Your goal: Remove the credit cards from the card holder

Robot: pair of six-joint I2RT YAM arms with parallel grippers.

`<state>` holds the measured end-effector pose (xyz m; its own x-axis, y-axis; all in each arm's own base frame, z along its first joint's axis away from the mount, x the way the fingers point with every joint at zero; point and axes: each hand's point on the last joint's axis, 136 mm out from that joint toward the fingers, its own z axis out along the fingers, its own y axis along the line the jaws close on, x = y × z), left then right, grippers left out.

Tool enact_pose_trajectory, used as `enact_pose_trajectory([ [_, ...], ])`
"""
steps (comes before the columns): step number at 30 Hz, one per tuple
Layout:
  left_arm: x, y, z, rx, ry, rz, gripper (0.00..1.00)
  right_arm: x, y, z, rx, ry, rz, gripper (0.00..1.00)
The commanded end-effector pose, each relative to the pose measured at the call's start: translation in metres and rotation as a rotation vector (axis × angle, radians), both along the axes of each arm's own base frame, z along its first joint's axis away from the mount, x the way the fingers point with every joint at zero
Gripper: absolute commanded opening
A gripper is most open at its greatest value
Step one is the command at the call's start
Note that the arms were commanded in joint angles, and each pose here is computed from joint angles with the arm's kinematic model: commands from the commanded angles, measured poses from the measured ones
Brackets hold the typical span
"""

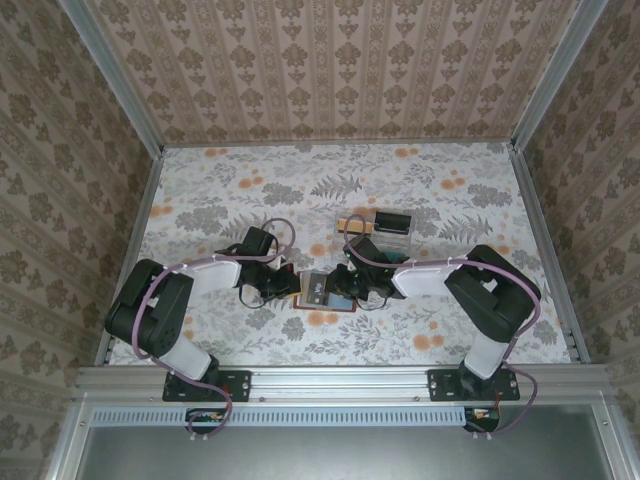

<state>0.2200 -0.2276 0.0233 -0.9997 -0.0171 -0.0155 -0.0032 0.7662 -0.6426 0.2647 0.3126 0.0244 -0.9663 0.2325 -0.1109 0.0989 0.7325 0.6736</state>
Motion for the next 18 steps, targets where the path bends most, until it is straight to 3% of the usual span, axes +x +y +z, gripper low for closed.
enact_pose_trajectory([
  [1,-0.009,0.011,-0.016,0.074,0.062,0.013,0.0,-0.001,0.005,-0.007,0.017,0.025,-0.002,0.21],
  [5,-0.009,0.011,-0.016,0.072,0.064,0.014,0.0,0.0,0.008,-0.005,0.031,0.02,0.0,0.2],
  [11,-0.01,0.012,-0.016,0.076,0.063,0.013,0.0,-0.001,-0.003,-0.006,-0.002,0.019,-0.005,0.0],
  [18,-0.008,0.013,-0.016,0.082,0.063,0.017,0.0,-0.002,-0.028,-0.001,-0.053,0.012,-0.005,0.0],
])
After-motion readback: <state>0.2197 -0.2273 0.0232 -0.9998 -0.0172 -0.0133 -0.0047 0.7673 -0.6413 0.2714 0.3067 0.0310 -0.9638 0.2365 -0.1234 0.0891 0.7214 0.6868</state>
